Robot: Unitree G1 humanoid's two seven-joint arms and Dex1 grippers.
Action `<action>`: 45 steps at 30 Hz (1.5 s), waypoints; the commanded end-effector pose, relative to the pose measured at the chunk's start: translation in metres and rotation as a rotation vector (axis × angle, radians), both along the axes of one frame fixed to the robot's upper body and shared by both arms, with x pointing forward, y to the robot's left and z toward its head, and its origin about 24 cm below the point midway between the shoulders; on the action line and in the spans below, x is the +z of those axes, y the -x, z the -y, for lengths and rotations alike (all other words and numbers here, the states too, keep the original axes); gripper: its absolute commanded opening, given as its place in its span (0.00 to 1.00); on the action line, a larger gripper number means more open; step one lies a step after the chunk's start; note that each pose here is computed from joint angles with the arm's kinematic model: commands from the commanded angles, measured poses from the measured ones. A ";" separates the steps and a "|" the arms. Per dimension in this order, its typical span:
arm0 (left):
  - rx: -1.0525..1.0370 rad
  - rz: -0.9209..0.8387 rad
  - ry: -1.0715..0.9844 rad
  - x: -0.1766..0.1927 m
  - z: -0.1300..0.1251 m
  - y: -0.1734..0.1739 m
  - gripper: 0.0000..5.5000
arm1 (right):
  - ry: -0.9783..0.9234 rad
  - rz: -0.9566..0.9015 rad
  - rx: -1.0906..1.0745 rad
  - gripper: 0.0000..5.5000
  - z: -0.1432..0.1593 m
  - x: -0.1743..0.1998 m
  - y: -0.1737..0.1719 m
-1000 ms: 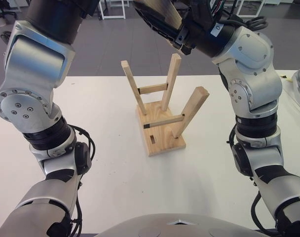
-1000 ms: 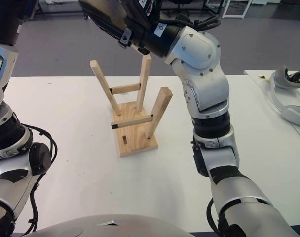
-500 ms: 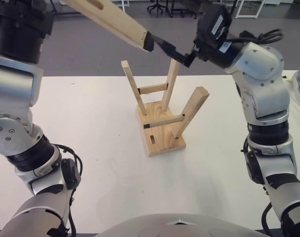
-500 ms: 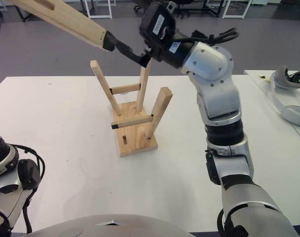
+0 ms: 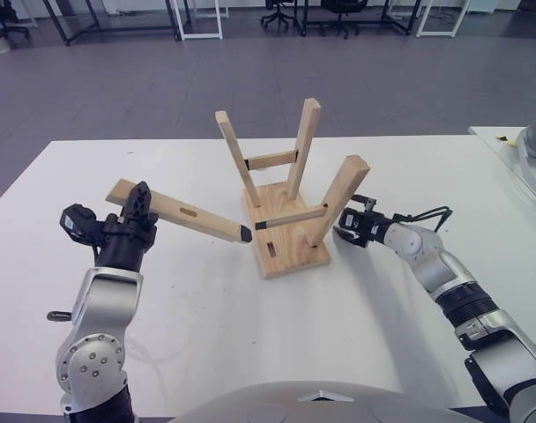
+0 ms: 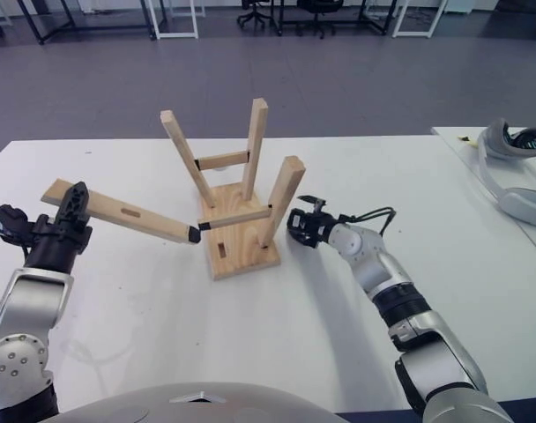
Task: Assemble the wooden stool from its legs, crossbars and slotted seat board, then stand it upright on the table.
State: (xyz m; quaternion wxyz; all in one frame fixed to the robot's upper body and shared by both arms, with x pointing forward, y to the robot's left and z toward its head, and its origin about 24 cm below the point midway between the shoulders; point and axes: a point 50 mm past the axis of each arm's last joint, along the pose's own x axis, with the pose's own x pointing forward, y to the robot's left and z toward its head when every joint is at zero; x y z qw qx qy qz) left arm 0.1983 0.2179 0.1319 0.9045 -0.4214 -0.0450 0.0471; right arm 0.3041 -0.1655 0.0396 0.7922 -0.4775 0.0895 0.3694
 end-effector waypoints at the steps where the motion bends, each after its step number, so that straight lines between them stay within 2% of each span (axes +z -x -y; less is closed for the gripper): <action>1: -0.008 0.021 0.067 -0.002 0.008 0.000 0.19 | 0.044 -0.160 0.149 0.79 -0.010 -0.022 0.024; 9: -0.020 -0.045 -0.095 -0.011 0.012 0.001 0.19 | -0.047 -0.186 0.257 0.79 -0.029 -0.013 0.034; 16: -0.047 -0.019 -0.221 -0.004 0.021 -0.012 0.19 | -0.041 -0.172 0.245 0.79 -0.028 -0.013 0.030; 23: -0.118 -0.102 -0.369 -0.013 0.039 -0.011 0.19 | -0.042 -0.161 0.234 0.79 -0.028 -0.013 0.029; 28: -0.123 -0.128 -0.493 -0.005 0.052 -0.013 0.19 | -0.042 -0.163 0.233 0.79 -0.029 -0.014 0.030; 33: -0.121 -0.154 -0.561 0.002 0.061 -0.017 0.19 | -0.039 -0.155 0.233 0.79 -0.034 -0.015 0.029; 37: -0.163 -0.206 -0.587 -0.007 0.074 -0.015 0.19 | -0.046 -0.153 0.233 0.79 -0.038 -0.015 0.028; 45: -0.187 -0.243 -0.654 -0.015 0.080 -0.013 0.19 | -0.053 -0.162 0.221 0.79 -0.039 -0.016 0.028</action>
